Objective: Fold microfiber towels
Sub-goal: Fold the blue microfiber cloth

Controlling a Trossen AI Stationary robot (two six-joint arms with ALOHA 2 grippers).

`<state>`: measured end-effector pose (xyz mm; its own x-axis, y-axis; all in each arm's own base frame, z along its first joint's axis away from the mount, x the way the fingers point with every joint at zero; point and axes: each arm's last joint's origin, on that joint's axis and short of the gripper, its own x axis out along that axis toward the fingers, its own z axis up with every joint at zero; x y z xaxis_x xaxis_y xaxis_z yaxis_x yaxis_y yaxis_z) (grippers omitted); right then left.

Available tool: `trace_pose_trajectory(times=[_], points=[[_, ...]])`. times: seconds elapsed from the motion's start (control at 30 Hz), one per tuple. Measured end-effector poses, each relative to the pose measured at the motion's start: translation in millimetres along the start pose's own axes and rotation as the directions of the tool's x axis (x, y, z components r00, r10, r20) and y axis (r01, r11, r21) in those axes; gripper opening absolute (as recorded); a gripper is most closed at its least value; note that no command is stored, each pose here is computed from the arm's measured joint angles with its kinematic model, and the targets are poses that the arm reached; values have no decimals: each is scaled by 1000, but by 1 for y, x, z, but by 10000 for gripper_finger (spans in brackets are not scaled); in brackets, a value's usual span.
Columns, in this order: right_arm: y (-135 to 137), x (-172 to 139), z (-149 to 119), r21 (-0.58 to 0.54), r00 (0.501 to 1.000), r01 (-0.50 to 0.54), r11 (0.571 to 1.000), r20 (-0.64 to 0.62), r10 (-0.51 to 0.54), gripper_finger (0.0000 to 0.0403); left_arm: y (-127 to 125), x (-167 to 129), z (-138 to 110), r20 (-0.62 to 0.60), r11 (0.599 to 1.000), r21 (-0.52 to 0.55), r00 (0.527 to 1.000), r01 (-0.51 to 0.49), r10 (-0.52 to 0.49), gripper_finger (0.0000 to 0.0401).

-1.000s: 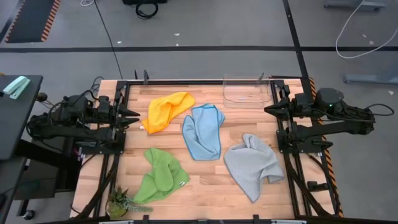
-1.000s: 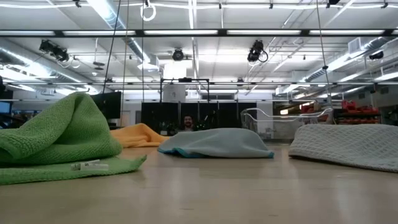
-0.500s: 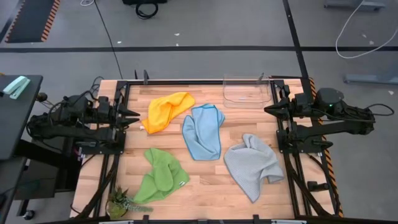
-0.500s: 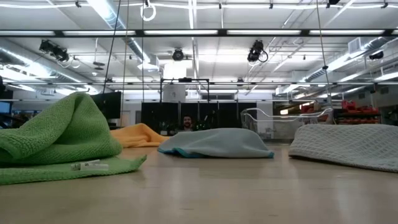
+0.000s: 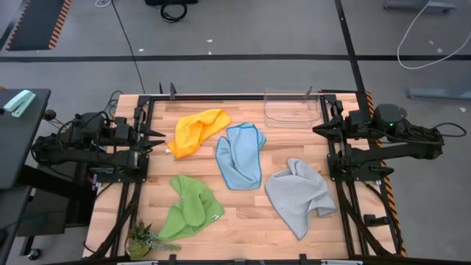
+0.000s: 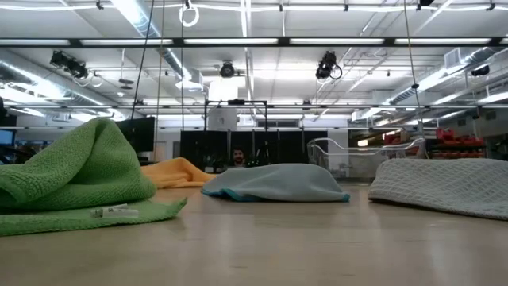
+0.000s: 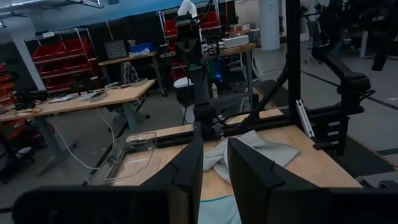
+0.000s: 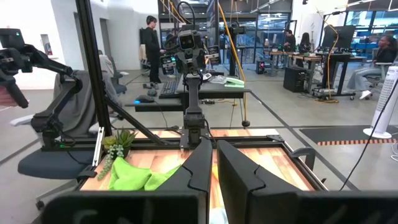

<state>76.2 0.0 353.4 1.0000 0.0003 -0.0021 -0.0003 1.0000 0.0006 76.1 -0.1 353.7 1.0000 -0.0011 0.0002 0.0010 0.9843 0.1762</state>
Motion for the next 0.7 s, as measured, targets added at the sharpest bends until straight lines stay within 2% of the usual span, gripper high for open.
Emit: trace_pose_trajectory(times=[0.13,0.17,0.27,0.37,0.6,0.63,0.7], points=[[0,0,0,0,1000,0,1000,0,0,34,0,0,0,0,1000,-12,1000,0,0,83],[0,0,0,0,1000,0,1000,0,0,34,0,0,0,1,1000,7,1000,-1,1,85],[0,0,0,0,1000,0,1000,0,0,34,0,0,2,18,988,152,1000,-6,4,87],[0,0,0,0,1000,0,1000,0,0,34,1,0,5,52,980,200,999,-20,10,85],[0,0,0,9,1000,0,1000,1,0,34,1,0,7,68,980,198,998,-26,12,78],[0,0,0,38,1000,0,999,5,0,34,1,0,7,70,983,184,997,-26,13,78],[0,0,2,186,1000,-4,983,23,0,34,1,0,8,87,998,65,996,-18,12,81]])
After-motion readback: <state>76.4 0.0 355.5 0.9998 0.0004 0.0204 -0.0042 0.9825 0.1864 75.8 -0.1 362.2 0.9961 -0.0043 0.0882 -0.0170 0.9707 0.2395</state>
